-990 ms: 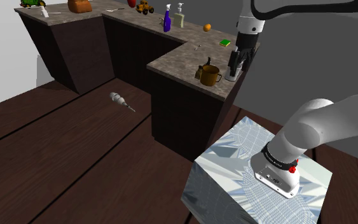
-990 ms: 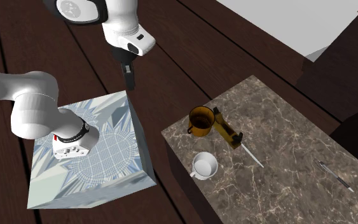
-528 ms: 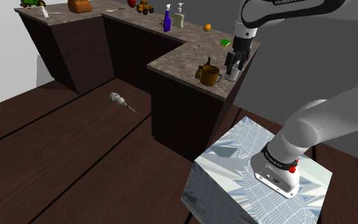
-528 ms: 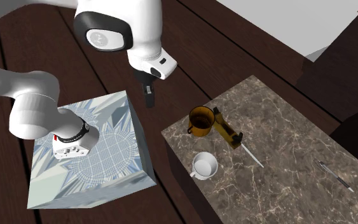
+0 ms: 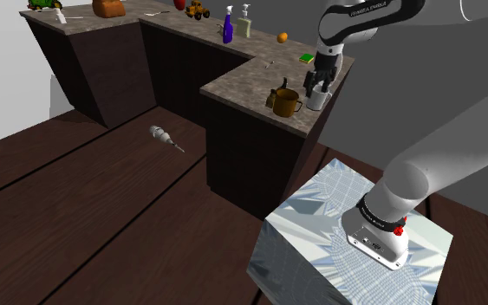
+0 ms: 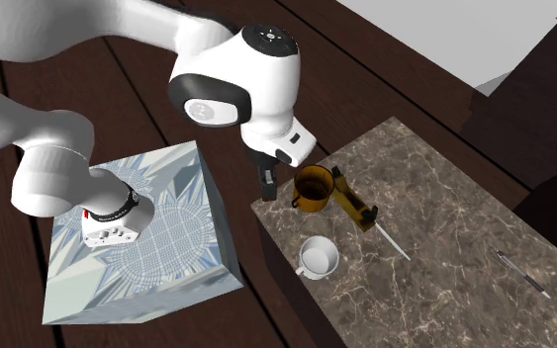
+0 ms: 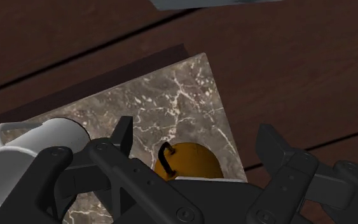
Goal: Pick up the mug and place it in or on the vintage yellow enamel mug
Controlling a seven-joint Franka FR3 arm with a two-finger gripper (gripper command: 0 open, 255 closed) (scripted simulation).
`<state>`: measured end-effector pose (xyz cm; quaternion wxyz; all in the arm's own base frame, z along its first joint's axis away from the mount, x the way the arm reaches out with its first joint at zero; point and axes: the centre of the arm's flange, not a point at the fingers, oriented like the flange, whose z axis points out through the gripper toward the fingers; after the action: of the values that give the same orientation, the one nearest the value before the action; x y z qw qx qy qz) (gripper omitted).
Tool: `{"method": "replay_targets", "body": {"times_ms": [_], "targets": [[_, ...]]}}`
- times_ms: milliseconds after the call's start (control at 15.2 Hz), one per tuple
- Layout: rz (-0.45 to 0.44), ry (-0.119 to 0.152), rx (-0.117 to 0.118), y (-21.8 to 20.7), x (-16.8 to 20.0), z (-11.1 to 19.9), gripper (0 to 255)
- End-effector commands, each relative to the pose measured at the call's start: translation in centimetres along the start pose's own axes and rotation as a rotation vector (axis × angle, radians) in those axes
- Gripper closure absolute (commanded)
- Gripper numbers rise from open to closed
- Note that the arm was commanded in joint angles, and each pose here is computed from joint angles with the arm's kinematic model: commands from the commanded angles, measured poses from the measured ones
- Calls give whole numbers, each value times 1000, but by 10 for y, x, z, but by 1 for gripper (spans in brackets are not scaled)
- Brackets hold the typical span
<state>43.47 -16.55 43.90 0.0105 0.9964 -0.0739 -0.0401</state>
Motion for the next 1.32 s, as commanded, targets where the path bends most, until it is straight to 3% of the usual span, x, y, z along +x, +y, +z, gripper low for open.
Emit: {"method": "replay_targets", "body": {"times_ms": [0,726,1254], "targets": [[16,12,-6,18,14,8,0],[104,72,-34,125,90,47,0],[106,73,-35,128,94,87,0]]}}
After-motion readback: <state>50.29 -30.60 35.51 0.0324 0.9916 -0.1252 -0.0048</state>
